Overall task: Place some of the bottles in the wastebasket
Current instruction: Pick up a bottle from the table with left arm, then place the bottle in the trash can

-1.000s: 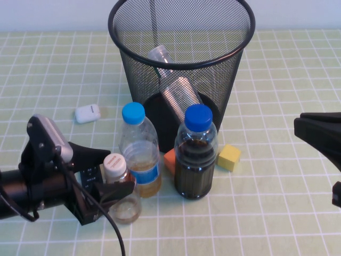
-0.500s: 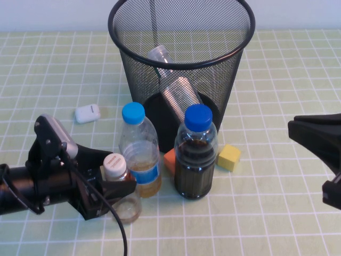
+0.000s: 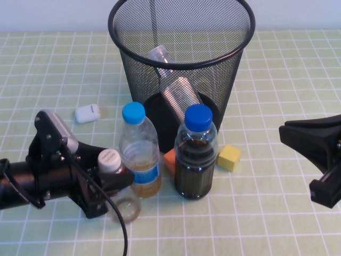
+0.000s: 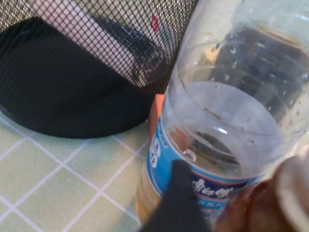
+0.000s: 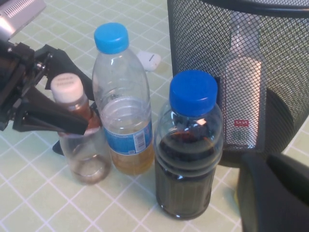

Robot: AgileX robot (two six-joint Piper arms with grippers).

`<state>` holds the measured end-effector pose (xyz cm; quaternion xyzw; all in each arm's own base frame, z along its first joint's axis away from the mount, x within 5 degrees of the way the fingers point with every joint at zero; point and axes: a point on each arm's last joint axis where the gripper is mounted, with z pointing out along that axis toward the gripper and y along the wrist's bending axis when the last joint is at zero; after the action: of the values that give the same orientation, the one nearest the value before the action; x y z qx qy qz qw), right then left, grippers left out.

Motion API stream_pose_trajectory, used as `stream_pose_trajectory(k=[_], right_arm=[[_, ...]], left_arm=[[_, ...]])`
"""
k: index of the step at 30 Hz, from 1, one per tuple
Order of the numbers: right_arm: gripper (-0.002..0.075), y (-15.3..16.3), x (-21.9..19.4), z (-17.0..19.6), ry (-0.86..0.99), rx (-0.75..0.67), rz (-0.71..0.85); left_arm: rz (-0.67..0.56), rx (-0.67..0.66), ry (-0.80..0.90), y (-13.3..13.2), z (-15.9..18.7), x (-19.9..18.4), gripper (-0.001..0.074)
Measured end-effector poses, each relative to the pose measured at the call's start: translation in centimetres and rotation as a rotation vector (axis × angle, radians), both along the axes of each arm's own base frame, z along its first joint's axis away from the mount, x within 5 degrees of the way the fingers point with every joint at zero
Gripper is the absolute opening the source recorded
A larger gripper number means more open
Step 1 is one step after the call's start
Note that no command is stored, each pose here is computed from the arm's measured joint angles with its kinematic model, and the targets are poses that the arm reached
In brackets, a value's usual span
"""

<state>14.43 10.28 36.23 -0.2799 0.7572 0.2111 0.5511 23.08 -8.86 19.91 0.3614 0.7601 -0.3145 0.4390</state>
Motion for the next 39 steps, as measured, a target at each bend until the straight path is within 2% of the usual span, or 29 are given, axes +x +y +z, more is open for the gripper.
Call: stream_pose_trajectory(k=[6,12,16,21,28,31,39], right_arm=[[0.0000,0.0,0.0,0.0,0.003,-0.002,0.002],[0.0000,0.1,-0.1,-0.1,0.018,0.010,0.007],[0.0000,0.1,-0.1,-0.1,0.024,0.009,0.010],[0.0000,0.1,-0.1,-0.1,0.025,0.011,0.010],[0.0000,0.1,-0.1,0.0,0.017,0.016,0.005],[0.0000,0.1,0.0,0.0,0.010,0.020,0.000],[0.0000,0.1,0.0,0.0,0.010,0.020,0.000]], left_arm=[[-0.008,-0.009,-0.001,-0.1,0.1,0.0,0.0287],[-0.002,-0.044,0.054,-0.2,0.5,-0.4,0.0292],[0.022,-0.016,0.096,0.1,1.2,-1.2,0.0292],[0.081,0.013,0.089,0.6,3.7,-2.8,0.0292],[0.192,0.080,0.040,1.7,10.0,-5.2,0.0292],[0.239,0.076,-0.021,2.1,14.3,-5.7,0.0292],[0.298,0.109,-0.119,2.5,24.1,-3.9,0.0292]])
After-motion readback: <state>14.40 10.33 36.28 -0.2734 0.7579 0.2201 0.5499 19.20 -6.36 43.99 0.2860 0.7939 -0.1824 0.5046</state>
